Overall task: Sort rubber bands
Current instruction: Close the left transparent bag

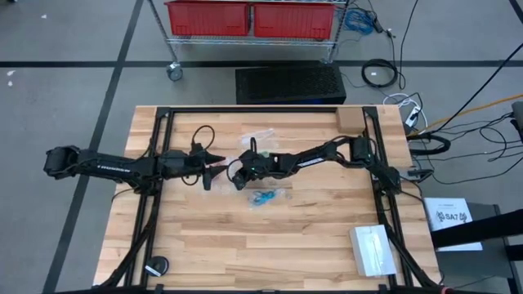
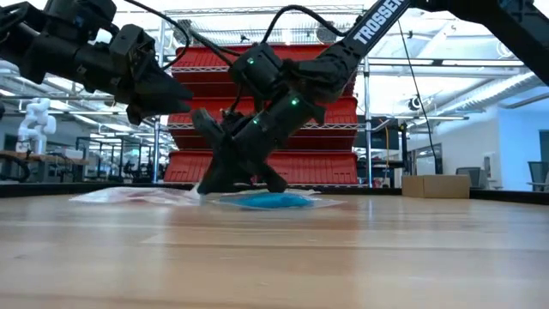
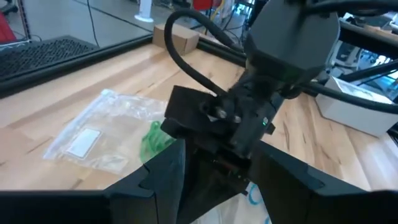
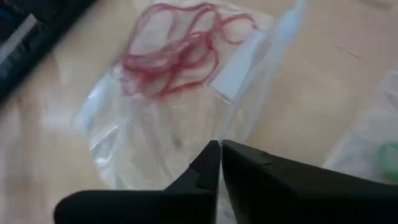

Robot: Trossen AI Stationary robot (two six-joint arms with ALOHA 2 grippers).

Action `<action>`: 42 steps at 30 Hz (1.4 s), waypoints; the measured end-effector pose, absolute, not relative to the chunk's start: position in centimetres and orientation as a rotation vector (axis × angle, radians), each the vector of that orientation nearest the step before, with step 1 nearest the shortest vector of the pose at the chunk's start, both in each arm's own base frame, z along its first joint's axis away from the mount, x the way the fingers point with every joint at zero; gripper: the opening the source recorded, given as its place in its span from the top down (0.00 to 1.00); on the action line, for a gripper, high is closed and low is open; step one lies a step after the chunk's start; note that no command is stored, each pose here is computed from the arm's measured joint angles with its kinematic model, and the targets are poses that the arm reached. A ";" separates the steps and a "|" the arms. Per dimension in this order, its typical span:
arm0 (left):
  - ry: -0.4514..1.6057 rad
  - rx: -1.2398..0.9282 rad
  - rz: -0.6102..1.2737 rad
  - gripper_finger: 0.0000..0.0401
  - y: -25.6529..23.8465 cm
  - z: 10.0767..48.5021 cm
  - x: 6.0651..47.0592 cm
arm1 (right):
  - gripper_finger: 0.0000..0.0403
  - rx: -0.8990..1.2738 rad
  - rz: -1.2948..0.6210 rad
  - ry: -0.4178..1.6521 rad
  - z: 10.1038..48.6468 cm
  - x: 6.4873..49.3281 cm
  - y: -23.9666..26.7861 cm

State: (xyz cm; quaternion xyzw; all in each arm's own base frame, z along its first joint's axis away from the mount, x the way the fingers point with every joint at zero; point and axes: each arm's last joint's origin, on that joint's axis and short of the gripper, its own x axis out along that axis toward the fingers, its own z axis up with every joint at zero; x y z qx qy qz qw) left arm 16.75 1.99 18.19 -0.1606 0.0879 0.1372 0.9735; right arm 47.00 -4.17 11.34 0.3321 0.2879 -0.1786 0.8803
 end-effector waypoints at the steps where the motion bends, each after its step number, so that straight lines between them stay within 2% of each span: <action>1: 0.175 -0.324 0.277 0.53 2.0 18.2 16.7 | 0.98 0.672 -0.366 0.602 11.5 47.0 -4.2; 8: 0.154 -0.271 0.244 0.53 1.9 18.7 16.5 | 1.00 0.445 -0.265 0.626 15.8 46.1 -3.0; 14: 0.135 -0.156 0.181 0.53 1.7 19.3 16.2 | 1.00 0.203 -0.206 0.710 21.4 43.3 -0.7; 20: 0.150 -0.128 0.126 0.53 1.6 19.2 16.1 | 1.00 0.014 -0.134 0.733 25.2 40.9 1.9; 29: 0.132 -0.223 -0.031 0.53 1.1 20.4 16.8 | 1.00 -0.079 -0.068 0.716 26.7 40.0 3.3; 37: 0.148 -0.248 -0.059 0.53 1.1 21.4 17.8 | 1.00 -0.097 -0.064 0.736 26.5 39.9 3.3; 42: 0.199 -0.255 -0.070 0.58 1.2 20.9 18.7 | 1.00 -0.097 -0.059 0.735 26.5 39.9 3.3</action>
